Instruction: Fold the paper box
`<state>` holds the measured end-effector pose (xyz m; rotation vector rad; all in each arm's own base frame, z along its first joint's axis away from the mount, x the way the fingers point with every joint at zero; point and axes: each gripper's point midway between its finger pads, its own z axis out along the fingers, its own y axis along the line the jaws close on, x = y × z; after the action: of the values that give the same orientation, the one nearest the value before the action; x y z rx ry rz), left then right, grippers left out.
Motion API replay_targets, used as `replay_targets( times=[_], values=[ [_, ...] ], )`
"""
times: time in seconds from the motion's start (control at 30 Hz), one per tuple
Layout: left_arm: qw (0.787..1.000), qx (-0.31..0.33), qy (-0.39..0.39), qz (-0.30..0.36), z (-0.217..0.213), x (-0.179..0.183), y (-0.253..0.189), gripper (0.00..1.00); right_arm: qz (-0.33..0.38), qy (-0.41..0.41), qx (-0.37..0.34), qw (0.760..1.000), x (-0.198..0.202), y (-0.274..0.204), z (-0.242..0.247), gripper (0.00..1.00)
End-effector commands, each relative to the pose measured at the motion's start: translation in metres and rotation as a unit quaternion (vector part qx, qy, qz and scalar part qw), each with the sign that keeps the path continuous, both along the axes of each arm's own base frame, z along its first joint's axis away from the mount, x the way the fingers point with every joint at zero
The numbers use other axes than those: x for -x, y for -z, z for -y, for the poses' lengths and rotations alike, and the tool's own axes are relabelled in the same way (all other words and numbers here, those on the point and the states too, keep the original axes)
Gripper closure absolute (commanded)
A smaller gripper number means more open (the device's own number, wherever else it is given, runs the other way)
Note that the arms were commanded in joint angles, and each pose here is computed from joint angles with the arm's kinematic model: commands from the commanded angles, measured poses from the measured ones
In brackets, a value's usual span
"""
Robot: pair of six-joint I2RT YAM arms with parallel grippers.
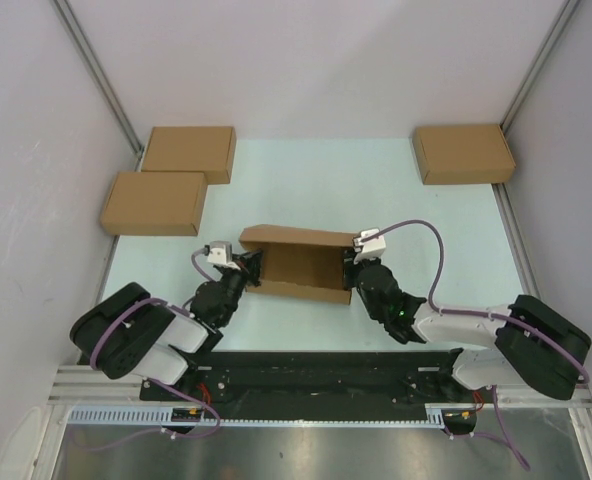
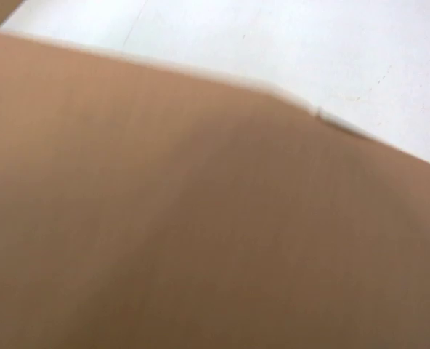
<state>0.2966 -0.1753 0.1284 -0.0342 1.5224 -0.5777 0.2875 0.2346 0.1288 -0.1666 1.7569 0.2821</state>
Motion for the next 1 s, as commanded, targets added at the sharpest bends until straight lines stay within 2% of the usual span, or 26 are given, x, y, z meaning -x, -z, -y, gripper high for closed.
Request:
replay_targets(
  times=[0.0,0.13,0.33,0.57,0.67,0.9,0.97],
  values=[
    [1.0,0.006,0.016,0.001,0.006,0.01,0.001,0.91,-0.037,-0.041,0.009,0.998,0.023,0.007,-0.003,0.63],
    [1.0,0.005,0.011,-0.001,0.005,0.01,0.002,0.91,-0.032,-0.035,0.007,0.999,0.031,-0.005,0.006,0.54],
    [1.0,0.0,0.0,0.0,0.001,0.01,0.001,0.91,0.005,-0.049,-0.01,0.999,0.047,-0.042,0.012,0.49],
    [1.0,-0.001,-0.005,0.0,-0.001,0.01,0.001,0.91,0.057,-0.071,-0.042,0.995,0.078,-0.09,0.02,0.48],
    [1.0,-0.004,0.003,-0.001,0.002,0.013,0.0,0.91,0.114,-0.093,-0.093,0.985,0.095,-0.143,0.025,0.48],
    [1.0,-0.005,0.011,-0.002,0.003,0.02,-0.005,0.87,0.185,-0.1,-0.121,0.97,0.092,-0.219,0.014,0.52],
    [1.0,-0.008,0.013,-0.006,0.003,0.022,-0.006,0.86,0.196,-0.102,-0.098,0.97,0.086,-0.224,0.002,0.52]
  ],
)
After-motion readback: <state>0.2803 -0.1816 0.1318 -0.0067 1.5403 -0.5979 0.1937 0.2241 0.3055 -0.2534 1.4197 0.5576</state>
